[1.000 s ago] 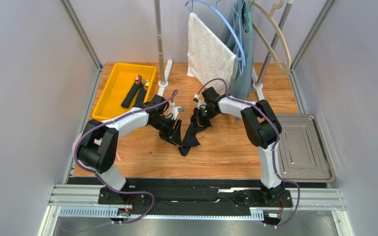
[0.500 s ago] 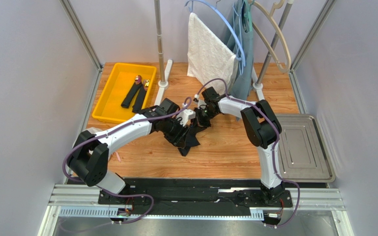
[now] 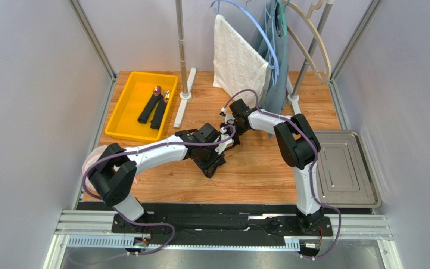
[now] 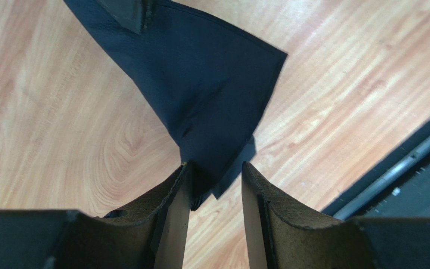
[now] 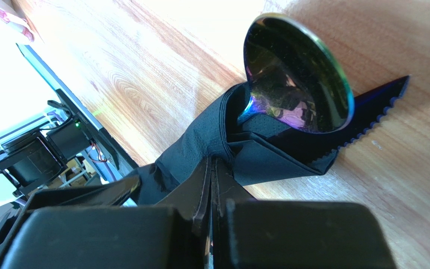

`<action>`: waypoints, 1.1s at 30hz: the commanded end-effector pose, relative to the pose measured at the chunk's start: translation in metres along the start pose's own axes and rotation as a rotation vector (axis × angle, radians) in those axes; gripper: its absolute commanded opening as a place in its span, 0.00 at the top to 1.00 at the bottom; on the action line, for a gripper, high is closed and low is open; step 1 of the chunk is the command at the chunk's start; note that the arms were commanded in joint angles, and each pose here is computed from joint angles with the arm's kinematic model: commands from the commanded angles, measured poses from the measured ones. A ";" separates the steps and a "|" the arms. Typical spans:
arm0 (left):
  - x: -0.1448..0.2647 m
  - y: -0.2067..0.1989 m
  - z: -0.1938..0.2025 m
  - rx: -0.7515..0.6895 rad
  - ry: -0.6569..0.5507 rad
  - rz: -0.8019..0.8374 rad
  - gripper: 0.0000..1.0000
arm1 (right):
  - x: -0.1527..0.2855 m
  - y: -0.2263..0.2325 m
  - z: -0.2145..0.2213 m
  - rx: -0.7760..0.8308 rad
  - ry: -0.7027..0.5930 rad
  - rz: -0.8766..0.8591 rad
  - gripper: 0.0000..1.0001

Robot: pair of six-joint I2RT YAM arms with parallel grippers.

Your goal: Place the utensils on the paper napkin and roll it up

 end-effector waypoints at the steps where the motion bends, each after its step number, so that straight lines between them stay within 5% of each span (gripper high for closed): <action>1: -0.004 0.004 -0.016 -0.057 -0.028 -0.078 0.55 | -0.020 -0.044 0.018 0.003 0.057 0.201 1.00; 12: -0.006 0.009 -0.012 -0.083 0.004 -0.165 0.52 | -0.020 -0.044 0.018 0.003 0.058 0.201 1.00; 16: 0.012 0.006 -0.016 -0.030 -0.049 -0.119 0.38 | -0.019 -0.044 0.019 0.009 0.057 0.206 1.00; 25: 0.013 0.010 -0.010 0.162 0.027 -0.038 0.40 | -0.019 -0.045 0.018 0.005 0.053 0.204 1.00; 33: 0.002 0.010 -0.008 0.163 0.053 -0.025 0.44 | -0.020 -0.045 0.019 0.005 0.054 0.204 1.00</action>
Point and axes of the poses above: each gripper's point midway between its finger pads, its own x axis back along the fingers, its own y axis along the line the jaws close on, z = x × y, the point moved 5 cm from there along x, back along the fingers, and after that the axes turned 11 degrees about x, right-handed, at the moved point
